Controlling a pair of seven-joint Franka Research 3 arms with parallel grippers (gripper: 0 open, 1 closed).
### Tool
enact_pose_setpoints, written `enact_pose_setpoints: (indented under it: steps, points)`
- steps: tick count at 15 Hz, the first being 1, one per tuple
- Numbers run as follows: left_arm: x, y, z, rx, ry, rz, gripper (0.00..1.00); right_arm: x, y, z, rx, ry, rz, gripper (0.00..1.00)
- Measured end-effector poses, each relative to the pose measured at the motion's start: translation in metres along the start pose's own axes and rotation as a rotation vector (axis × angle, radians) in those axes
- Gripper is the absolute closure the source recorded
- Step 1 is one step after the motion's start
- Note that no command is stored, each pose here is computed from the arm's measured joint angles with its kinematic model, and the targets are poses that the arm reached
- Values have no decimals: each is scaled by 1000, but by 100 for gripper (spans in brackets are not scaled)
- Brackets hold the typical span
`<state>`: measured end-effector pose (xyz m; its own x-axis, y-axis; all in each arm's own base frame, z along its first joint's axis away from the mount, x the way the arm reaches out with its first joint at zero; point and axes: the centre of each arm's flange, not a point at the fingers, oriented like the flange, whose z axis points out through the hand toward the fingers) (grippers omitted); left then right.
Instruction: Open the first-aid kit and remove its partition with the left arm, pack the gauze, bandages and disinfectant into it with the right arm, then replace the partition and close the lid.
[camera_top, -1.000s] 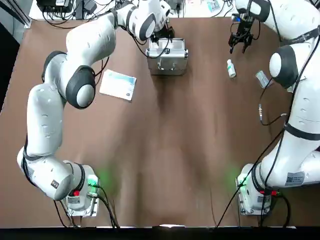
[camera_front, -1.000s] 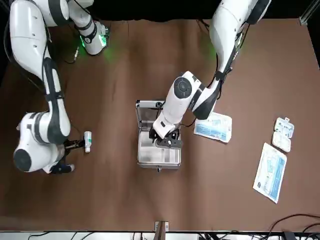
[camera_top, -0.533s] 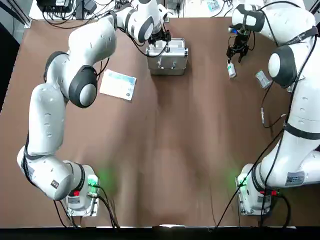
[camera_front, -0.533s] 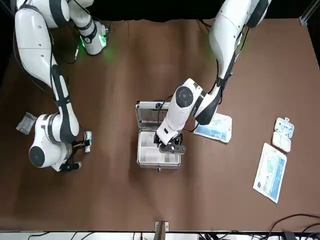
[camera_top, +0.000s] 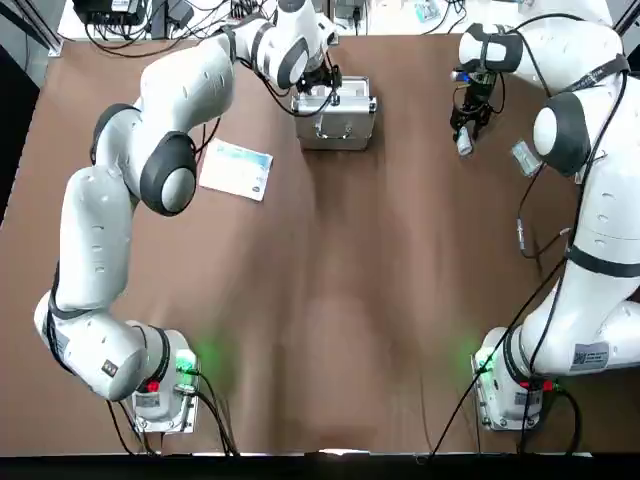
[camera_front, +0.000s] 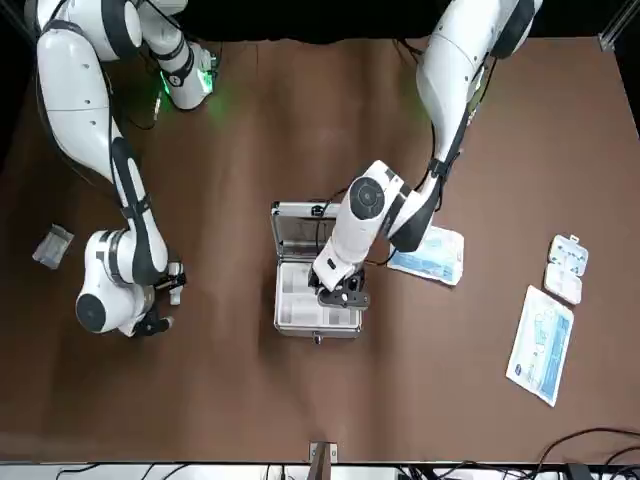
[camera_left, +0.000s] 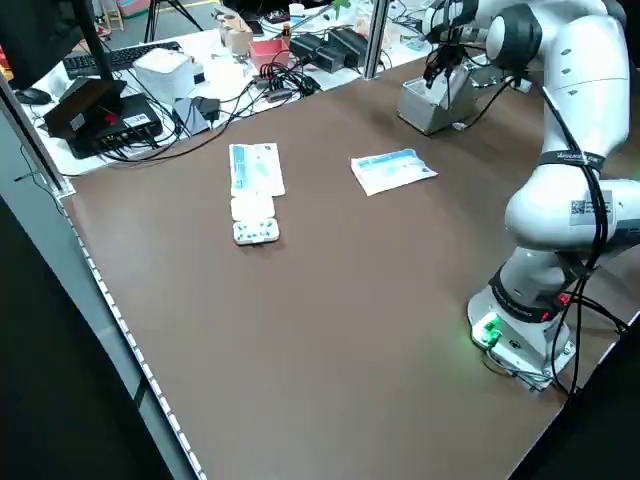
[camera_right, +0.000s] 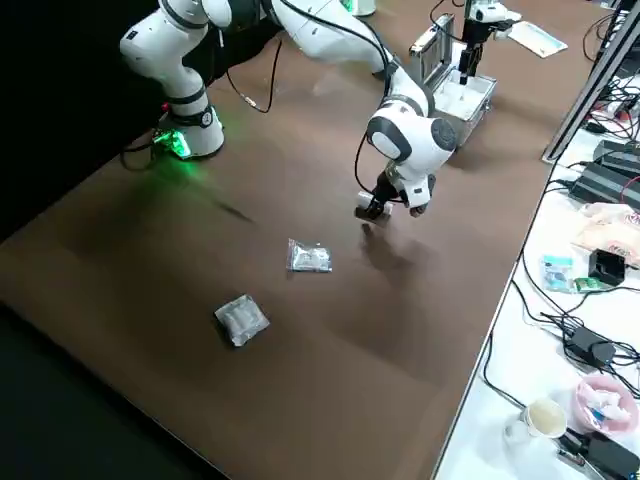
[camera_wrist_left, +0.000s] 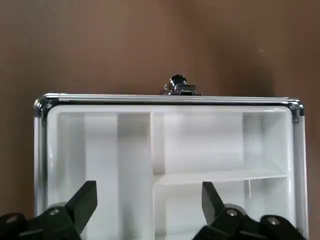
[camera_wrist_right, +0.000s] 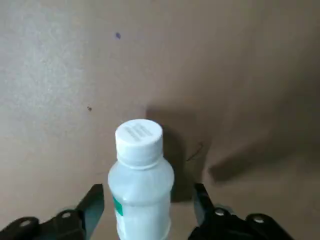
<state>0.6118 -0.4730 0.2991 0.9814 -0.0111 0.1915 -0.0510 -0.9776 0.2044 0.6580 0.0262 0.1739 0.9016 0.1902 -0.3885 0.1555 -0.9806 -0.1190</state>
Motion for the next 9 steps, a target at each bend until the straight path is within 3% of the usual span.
enact_pose_setpoints:
  steps: [2,4,6,7,9]
  points:
    - [-2,0,5,3,-6,1,7,-1,-2,6,1,-12,-3,21]
    - [-6,1,11,6,-15,5,7,-1,-3,9,2,-17,-3,32]
    - [-9,3,17,9,-21,8,7,-1,-4,9,1,-18,-5,36]
    - [-10,2,19,11,-25,9,7,-1,-4,9,1,-18,-5,45]
    - [-12,3,24,13,-30,11,9,-1,-5,9,1,-18,-5,50]
